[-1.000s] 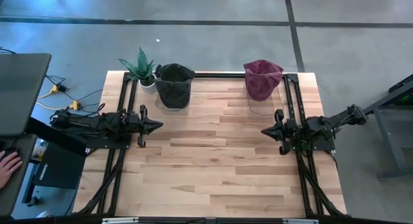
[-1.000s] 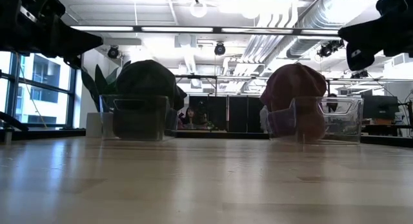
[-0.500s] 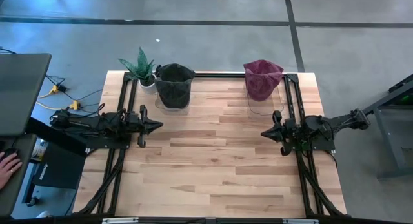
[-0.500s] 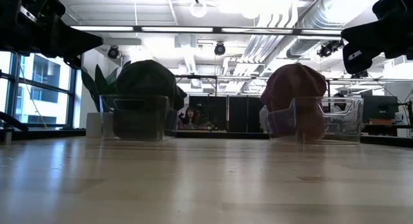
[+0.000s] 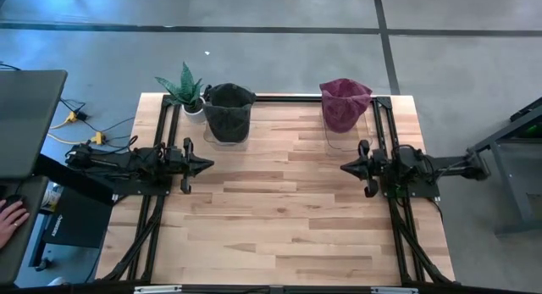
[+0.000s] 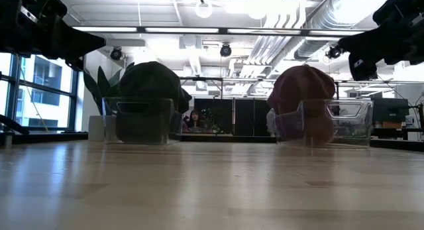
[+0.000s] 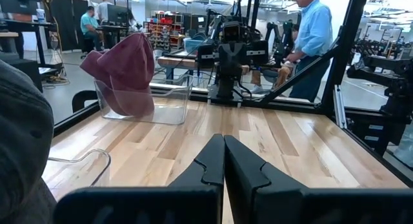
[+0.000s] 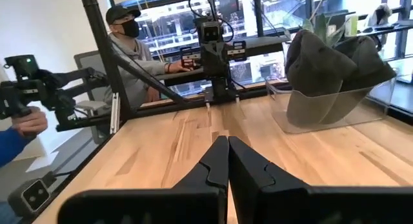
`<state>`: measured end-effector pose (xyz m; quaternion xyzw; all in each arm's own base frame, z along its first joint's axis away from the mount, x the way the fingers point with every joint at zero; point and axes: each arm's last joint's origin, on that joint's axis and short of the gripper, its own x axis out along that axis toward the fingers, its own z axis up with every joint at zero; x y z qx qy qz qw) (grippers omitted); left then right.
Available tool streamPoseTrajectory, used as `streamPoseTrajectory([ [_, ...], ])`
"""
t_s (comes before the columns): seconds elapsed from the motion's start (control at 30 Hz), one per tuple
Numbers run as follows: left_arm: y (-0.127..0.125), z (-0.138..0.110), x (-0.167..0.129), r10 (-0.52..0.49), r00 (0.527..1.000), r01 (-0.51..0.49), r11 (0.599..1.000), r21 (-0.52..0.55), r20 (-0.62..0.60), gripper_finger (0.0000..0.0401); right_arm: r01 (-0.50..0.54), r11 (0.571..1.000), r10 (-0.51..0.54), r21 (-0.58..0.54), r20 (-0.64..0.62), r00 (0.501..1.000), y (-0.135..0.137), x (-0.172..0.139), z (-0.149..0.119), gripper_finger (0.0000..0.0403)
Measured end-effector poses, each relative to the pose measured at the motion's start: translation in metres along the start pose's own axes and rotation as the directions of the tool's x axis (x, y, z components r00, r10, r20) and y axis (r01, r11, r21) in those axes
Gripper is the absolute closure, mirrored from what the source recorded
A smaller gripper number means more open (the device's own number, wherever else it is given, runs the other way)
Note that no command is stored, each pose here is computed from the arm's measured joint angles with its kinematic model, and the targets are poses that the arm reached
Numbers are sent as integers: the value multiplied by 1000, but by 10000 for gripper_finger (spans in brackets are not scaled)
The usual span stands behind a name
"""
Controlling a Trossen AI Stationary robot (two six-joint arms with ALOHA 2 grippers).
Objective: Pick & Place hat
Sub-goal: Return to Home Position
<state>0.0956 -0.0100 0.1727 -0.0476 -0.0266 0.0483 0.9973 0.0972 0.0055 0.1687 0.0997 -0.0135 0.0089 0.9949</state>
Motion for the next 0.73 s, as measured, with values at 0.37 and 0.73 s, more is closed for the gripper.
streamPoseTrajectory([
  [0.37, 0, 0, 0, 0, 1000, 0, 1000, -2, 0, 401, -39, 998, 39, -53, -4, 999, 6, 0, -1, 403],
  [0.73, -2, -3, 2, -48, 998, 47, 999, -25, -36, 401, -70, 996, 70, -63, -15, 997, 6, 0, -1, 403],
])
